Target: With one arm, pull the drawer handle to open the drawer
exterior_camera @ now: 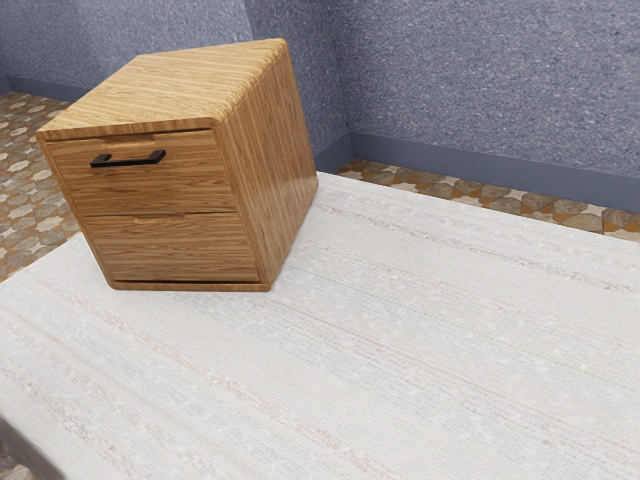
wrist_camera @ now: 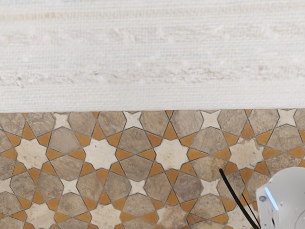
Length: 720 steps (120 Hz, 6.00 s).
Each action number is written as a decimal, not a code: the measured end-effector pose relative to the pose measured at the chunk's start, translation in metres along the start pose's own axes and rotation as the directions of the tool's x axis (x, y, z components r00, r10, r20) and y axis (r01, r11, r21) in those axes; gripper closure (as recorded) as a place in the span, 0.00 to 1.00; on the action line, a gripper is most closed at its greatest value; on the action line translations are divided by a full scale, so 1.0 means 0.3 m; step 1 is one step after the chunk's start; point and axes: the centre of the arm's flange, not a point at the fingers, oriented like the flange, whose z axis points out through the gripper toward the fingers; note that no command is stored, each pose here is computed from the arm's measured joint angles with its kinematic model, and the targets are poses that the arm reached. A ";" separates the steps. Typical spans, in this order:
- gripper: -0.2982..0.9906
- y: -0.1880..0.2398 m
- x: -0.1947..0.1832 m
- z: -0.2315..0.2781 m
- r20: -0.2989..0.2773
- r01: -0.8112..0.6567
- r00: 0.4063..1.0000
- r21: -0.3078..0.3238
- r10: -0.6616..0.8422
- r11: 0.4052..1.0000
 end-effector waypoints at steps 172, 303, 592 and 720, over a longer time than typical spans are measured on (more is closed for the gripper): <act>0.23 -0.015 0.348 0.037 -0.056 -0.694 0.598 0.464 0.800 0.551; 0.23 -0.059 0.559 0.137 -0.096 -0.667 0.532 0.565 0.842 0.486; 0.24 0.182 0.335 0.241 -0.081 -0.723 0.353 0.608 0.932 0.327; 0.23 0.240 0.157 0.325 -0.063 -0.727 0.354 0.610 0.933 0.317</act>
